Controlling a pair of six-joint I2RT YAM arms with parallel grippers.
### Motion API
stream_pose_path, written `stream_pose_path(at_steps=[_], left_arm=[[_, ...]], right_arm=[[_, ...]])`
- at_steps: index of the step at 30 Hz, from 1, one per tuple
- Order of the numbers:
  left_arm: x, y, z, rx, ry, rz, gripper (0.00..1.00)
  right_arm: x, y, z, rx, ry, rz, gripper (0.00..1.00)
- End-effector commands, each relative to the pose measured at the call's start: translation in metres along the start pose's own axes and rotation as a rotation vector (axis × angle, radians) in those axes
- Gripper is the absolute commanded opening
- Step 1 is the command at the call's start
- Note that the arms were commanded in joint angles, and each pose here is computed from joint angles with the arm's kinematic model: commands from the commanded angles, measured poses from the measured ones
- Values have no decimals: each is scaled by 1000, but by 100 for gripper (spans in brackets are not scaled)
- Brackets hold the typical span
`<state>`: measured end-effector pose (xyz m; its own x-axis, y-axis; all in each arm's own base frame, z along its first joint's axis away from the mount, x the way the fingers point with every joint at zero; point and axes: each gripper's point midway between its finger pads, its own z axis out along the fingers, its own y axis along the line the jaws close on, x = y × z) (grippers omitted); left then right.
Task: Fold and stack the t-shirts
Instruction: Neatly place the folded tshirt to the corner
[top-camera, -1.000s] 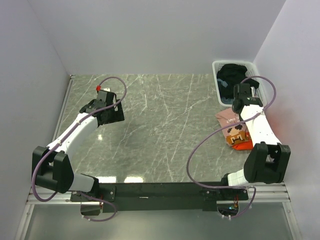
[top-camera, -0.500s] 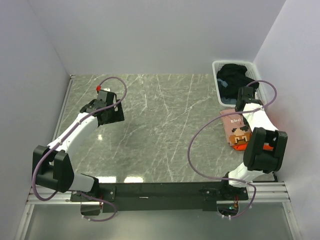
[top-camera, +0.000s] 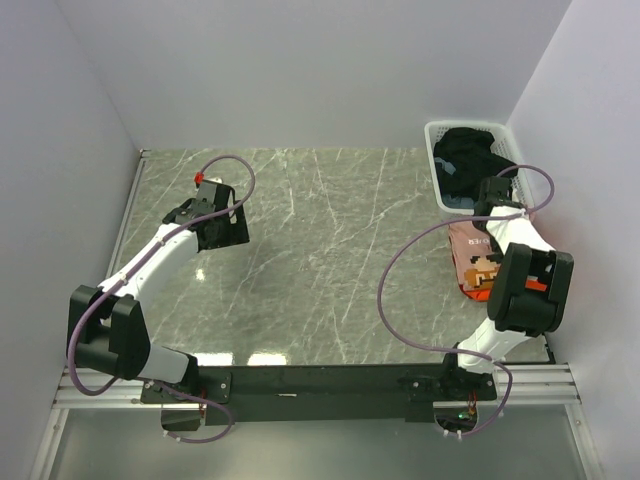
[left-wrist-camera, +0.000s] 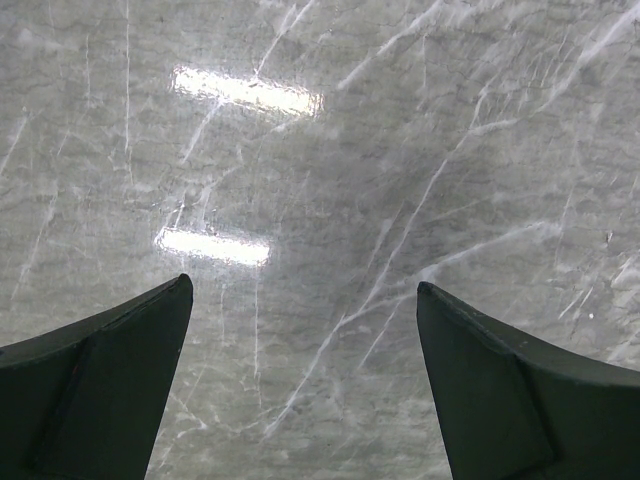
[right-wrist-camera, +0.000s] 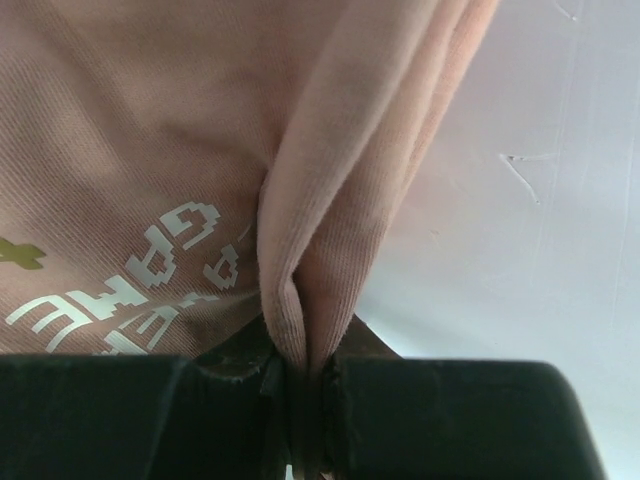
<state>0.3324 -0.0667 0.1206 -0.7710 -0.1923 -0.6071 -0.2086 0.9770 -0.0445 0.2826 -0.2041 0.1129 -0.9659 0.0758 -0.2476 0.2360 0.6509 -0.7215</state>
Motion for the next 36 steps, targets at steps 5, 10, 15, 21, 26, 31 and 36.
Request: stream_pose_path(at_steps=[5, 10, 15, 21, 26, 31, 36], left_arm=[[-3, -1, 0, 9, -7, -3, 99], [-3, -1, -2, 13, -10, -4, 99], [-6, -2, -4, 19, -19, -7, 99], [-7, -3, -7, 27, -27, -8, 99], [-10, -2, -9, 25, -39, -12, 99], [-10, -3, -10, 33, -39, -11, 99], [-11, -5, -11, 43, -43, -13, 99]], right_arm=[[6, -24, 5, 78, 10, 69, 19], [8, -44, 0, 166, 19, 135, 48], [-3, -80, -24, 277, -24, 316, 58], [-8, -98, -50, 236, -76, 501, 62], [-20, -38, -78, -39, -196, 463, 60], [-5, 35, -124, -234, -273, 309, 61], [26, 72, -128, -290, -240, 217, 61]])
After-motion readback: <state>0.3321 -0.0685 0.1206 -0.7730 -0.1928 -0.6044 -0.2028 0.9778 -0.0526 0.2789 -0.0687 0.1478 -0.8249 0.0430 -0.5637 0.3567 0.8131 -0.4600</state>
